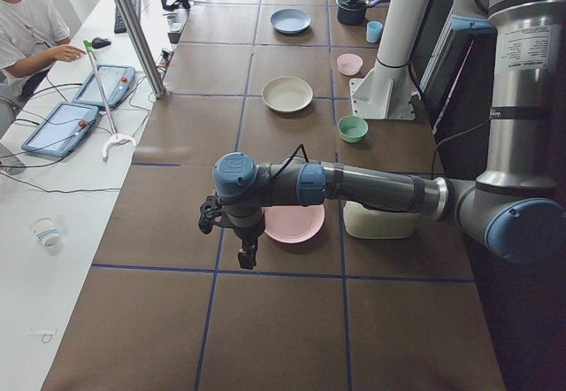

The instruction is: Stack three plates with pink and blue

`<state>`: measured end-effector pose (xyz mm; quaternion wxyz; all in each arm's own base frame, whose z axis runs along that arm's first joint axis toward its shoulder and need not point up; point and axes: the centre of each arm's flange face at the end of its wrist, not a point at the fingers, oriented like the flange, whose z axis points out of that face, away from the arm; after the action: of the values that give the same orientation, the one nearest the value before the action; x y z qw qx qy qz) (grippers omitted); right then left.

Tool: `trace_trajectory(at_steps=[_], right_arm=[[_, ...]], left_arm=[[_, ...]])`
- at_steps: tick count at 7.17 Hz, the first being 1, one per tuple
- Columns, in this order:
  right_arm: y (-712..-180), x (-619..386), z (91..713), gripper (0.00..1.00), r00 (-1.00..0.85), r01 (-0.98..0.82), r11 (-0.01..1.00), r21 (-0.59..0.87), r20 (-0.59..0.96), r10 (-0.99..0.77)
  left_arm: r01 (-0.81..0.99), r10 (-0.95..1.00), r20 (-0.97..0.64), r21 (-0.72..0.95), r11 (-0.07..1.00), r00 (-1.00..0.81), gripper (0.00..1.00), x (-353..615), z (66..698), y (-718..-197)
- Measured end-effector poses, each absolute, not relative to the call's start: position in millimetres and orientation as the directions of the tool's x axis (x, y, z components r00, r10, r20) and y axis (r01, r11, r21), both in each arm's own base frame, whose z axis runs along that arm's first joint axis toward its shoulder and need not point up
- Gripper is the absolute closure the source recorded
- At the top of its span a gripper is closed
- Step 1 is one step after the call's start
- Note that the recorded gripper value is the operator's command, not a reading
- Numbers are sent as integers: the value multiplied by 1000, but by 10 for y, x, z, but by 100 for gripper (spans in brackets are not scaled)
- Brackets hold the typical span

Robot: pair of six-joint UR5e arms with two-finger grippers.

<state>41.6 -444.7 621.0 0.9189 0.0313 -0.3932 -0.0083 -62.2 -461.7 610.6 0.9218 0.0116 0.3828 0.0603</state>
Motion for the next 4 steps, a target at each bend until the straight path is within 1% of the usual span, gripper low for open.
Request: trace_trajectory(at_steps=[2, 4], right_arm=[[-4447, 414, 6273, 0, 689, -5, 998, 70, 723, -48], [-4457, 411, 6260, 0, 685, -4, 996, 90, 725, -63]], left_arm=[[-122, 169, -706, 117, 986, 688, 0, -498, 6125, -4601], [-124, 151, -723, 92, 988, 674, 0, -101, 6139, -4642]])
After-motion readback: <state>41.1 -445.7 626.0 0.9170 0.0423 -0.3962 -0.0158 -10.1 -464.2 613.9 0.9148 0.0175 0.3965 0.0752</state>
